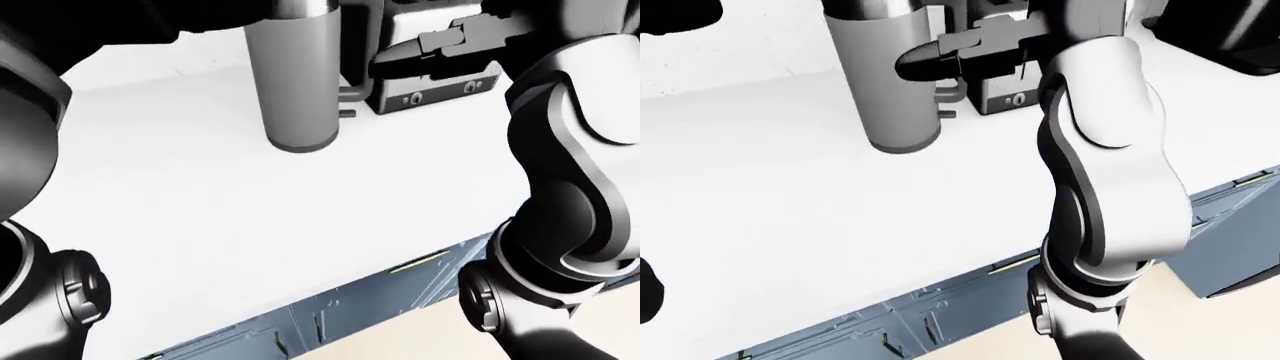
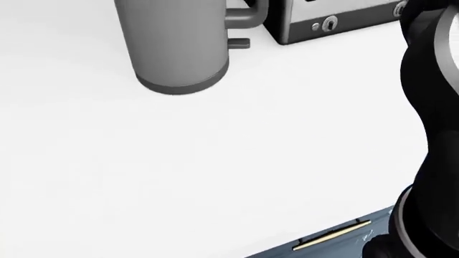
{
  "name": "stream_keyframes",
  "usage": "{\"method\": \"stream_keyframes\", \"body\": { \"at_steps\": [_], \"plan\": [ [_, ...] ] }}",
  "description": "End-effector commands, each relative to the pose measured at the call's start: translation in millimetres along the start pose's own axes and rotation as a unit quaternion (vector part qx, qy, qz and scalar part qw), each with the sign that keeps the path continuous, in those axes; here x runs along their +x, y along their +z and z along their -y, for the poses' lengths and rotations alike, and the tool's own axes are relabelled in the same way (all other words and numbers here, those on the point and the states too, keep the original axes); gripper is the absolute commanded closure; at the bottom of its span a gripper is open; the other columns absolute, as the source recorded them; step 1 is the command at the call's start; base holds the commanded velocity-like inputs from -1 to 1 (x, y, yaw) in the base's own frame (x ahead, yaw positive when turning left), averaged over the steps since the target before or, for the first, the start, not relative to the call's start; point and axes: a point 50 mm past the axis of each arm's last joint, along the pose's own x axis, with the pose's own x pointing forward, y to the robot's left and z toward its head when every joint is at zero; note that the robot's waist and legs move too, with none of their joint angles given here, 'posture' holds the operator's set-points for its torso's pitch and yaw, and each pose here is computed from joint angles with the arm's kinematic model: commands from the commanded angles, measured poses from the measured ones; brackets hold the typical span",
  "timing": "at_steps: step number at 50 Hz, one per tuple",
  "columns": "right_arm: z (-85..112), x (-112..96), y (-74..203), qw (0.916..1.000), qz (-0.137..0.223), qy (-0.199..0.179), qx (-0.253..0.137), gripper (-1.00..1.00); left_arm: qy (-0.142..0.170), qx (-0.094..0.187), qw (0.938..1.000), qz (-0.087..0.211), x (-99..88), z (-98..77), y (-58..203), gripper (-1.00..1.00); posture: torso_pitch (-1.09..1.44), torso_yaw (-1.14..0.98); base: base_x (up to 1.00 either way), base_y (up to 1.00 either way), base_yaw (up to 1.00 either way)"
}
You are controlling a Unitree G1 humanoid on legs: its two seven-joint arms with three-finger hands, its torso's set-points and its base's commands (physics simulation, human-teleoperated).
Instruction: Press the button to open the lid of the electric kettle.
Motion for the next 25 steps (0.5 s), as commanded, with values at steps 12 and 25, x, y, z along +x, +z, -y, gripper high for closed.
{"method": "stream_keyframes", "body": {
  "at_steps": [12,25],
  "plan": [
    [1.6,-0.2,13.0,0.9994,0.035,-0.003,-0.006,-1.00,0.009,-0.008,0.9995,0.030,-2.6,-3.6,13.3,-1.00,0.00,0.00,0.00,0.00,0.53],
    [2.0,1.1,13.8,0.9995,0.032,-0.006,-0.003,-1.00,0.009,-0.008,0.9993,0.034,-2.6,-2.6,14.2,-1.00,0.00,0.00,0.00,0.00,0.61]
  ]
}}
